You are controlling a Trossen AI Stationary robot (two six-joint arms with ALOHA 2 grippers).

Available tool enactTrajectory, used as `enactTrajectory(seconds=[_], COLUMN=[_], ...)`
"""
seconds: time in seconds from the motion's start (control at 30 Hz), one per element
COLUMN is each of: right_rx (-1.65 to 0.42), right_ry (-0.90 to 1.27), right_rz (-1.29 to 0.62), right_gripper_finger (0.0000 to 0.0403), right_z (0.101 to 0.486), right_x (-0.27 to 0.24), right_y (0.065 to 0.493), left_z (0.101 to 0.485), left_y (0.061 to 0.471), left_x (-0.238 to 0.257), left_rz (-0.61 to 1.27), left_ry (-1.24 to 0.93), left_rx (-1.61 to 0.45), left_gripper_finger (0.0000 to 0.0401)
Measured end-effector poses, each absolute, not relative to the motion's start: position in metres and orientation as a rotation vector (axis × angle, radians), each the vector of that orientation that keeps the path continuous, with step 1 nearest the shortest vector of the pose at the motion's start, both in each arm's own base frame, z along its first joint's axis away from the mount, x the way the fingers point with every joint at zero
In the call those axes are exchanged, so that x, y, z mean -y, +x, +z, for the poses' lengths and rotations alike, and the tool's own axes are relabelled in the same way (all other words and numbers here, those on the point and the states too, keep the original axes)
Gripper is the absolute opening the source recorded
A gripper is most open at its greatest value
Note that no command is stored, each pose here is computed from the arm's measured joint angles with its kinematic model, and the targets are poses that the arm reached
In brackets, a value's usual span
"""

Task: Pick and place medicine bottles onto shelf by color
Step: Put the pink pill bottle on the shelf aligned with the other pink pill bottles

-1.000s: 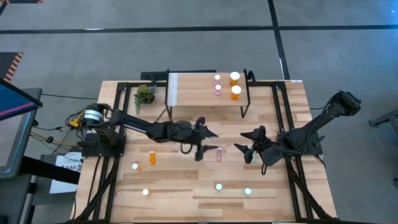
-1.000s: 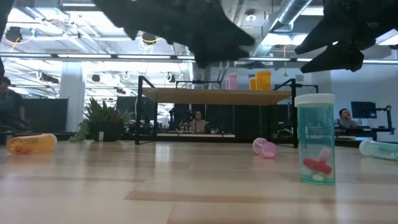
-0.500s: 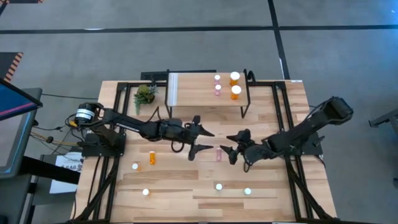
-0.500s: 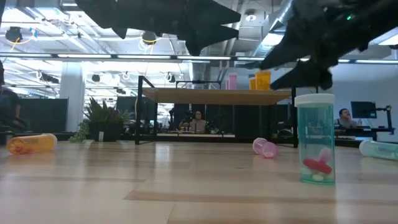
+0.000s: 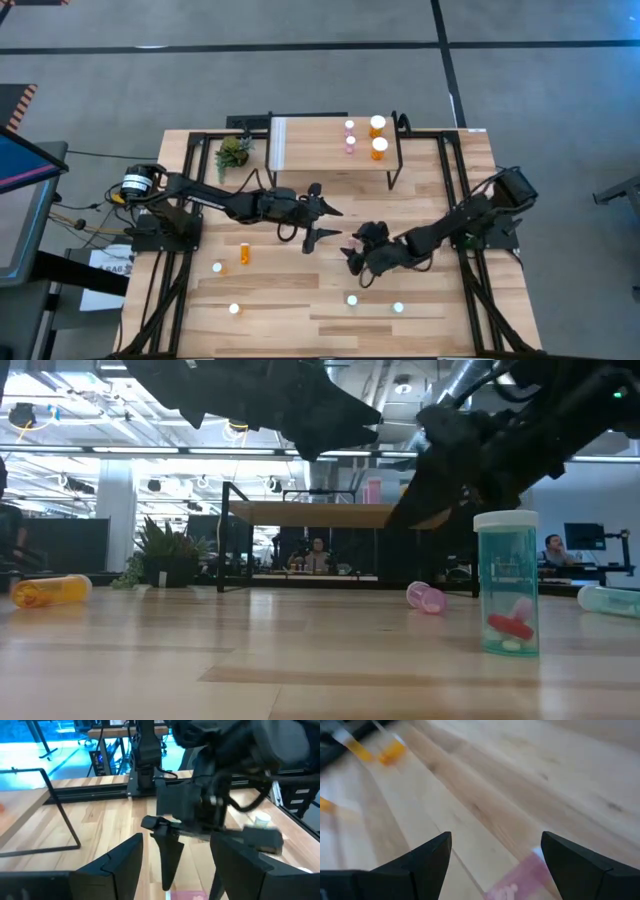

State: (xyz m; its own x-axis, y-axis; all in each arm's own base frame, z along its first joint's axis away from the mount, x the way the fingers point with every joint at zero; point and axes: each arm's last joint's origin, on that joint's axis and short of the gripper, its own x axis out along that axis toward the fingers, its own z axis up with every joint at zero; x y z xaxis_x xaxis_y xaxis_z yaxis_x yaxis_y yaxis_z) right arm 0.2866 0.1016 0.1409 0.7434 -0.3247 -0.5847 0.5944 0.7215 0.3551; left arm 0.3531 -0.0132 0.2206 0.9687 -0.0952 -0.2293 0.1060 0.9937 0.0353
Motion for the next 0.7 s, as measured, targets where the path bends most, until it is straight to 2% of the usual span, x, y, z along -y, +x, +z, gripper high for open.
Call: enactTrajectory(seconds=[0.2,0.47,0.7], right_rx=[-0.706,-0.716,-0.760], right_ry=[0.528,0.605,0.639], right_rz=[-0.701,-0.750,-0.791], right_gripper_finger=[0.0328,0.0328,0.0328], right_z=[0.139,0.138,0.116], right_x=[-0.109,-0.124,-0.130], right_y=[0.294,0.301,0.304], left_z=[0.222,0.222,0.224], left_y=[0.351,0.351,0.350], left_x=[0.013,0.013,0.013], left_rz=[-0.103,-0.102,-0.103], left_ry=[0.041,0.036,0.026], left_rx=[-0.242,-0.244,-0.247], left_gripper_finger=[0.0219,0.0219,0.0219])
